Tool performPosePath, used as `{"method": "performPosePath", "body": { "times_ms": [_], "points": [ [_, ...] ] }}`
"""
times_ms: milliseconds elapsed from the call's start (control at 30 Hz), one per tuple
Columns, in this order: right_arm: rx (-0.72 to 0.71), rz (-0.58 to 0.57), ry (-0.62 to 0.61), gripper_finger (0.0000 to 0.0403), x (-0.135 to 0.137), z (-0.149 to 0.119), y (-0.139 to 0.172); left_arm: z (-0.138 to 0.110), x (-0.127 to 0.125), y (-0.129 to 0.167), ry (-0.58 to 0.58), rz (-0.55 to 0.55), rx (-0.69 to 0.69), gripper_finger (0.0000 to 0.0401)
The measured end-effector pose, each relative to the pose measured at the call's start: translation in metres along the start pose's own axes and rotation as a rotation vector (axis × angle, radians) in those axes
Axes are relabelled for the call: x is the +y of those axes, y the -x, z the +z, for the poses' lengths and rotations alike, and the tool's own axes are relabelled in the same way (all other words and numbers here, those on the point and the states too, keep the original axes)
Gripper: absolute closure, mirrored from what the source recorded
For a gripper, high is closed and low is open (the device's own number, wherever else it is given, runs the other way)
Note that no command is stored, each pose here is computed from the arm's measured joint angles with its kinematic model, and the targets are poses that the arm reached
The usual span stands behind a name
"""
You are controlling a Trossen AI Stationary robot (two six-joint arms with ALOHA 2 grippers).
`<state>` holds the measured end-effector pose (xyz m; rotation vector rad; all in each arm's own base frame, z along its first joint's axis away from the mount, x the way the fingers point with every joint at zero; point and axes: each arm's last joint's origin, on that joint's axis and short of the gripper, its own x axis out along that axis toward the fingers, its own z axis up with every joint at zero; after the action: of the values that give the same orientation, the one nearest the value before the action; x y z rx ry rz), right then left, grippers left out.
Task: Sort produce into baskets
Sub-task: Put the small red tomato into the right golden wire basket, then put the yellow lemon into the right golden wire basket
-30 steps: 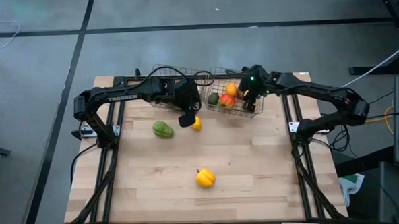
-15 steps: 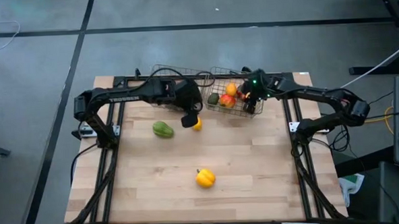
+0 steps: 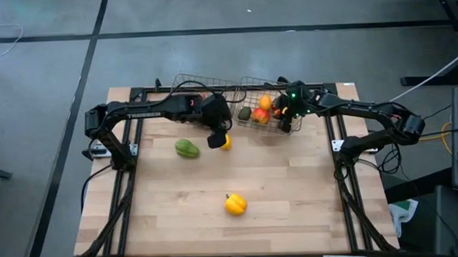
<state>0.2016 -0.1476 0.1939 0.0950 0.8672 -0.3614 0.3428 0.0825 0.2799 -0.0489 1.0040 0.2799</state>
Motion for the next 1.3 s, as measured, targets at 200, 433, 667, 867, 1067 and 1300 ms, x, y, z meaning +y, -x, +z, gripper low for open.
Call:
{"method": "performPosePath", "body": {
  "times_ms": [200, 433, 667, 867, 1067, 1300],
  "points": [
    [-0.029, -0.015, 0.008, 0.0265, -0.0010, 0.0028, -0.0001, -0.0007, -0.0001, -0.0009, -0.002, -0.001, 0.000, 0.0127],
    [-0.025, -0.060, 0.005, 0.0265, -0.0024, 0.0034, 0.0001, 0.0000, -0.0001, -0.0009, -0.001, -0.001, -0.007, 0.0127],
    [-0.022, -0.066, 0.005, 0.0245, -0.0026, 0.0033, 0.0002, 0.0015, -0.0001, -0.0009, -0.001, -0.001, -0.022, 0.0127],
    [-0.021, -0.067, 0.005, 0.0208, -0.0026, 0.0032, 0.0002, 0.0015, -0.0001, -0.0009, -0.001, -0.001, -0.022, 0.0127],
    [-0.021, -0.068, 0.005, 0.0199, -0.0026, 0.0032, 0.0002, 0.0015, -0.0001, -0.0009, 0.001, -0.001, -0.022, 0.0127],
    [-0.020, -0.068, 0.005, 0.0199, -0.0026, 0.0031, 0.0002, 0.0016, -0.0085, -0.0001, 0.006, -0.014, -0.024, 0.0127]
  ]
}}
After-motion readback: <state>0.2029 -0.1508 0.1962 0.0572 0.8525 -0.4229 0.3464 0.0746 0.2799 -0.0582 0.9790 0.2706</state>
